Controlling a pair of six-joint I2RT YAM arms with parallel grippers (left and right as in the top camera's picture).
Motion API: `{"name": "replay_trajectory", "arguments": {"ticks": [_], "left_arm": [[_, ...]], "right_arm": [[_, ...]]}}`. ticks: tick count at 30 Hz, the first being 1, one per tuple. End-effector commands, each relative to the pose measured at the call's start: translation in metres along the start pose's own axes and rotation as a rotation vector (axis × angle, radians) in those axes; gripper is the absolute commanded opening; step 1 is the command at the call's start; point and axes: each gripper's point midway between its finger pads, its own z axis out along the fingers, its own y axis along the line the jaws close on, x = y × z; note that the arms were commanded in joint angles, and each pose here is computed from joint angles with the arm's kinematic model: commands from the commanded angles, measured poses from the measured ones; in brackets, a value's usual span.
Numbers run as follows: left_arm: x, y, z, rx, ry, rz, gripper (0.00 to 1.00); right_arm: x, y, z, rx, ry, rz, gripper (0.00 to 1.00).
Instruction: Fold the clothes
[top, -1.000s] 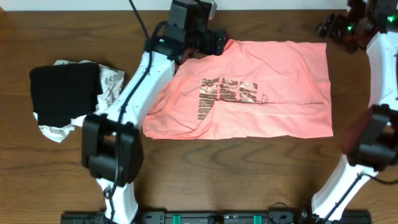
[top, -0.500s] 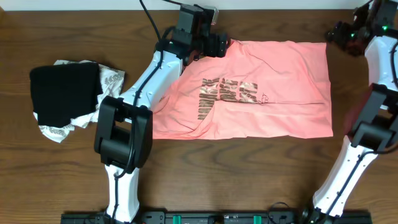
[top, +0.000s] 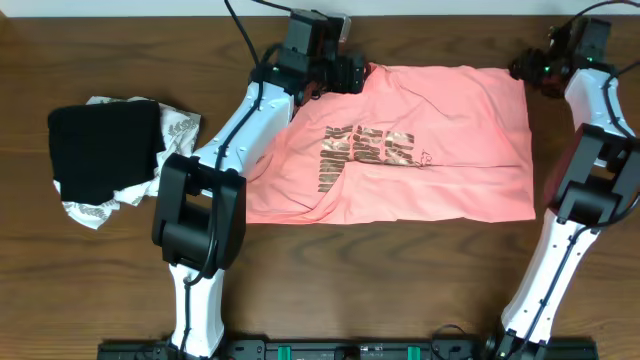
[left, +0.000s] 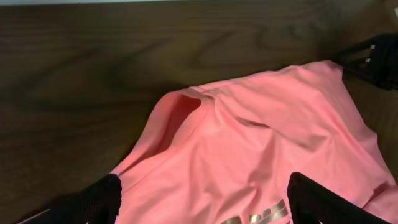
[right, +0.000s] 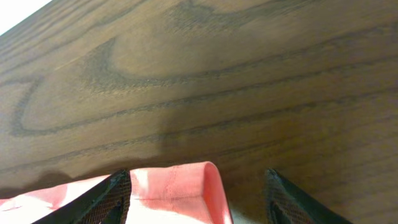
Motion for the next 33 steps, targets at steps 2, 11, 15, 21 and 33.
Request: {"name": "replay_trajectory", "arguments": {"ticks": [2,11,15,21,33], "left_arm": [[0.0,-0.005,0.004,0.014,0.005,0.003,0.86],[0.003,-0.004,0.004,0.012,0.017,-0.001,0.86],[0.005,-0.004,0.005,0.01,0.02,-0.002,0.86],[0.01,-0.001,0.008,0.008,0.032,-0.005,0.86],[0.006,-0.002,0.013,0.016,0.01,0.024,0.86]], "right_arm": [[0.015,0.014,0.018,-0.012,0.033,-0.017,0.64],[0.02,0.016,0.018,-0.003,0.053,-0.017,0.26],[0.017,0.013,0.008,0.004,0.057,-0.007,0.02],[0.002,0.029,-0.035,-0.018,0.053,-0.015,0.01],[0.012,0.076,-0.126,-0.073,0.147,-0.1,0.01]]}}
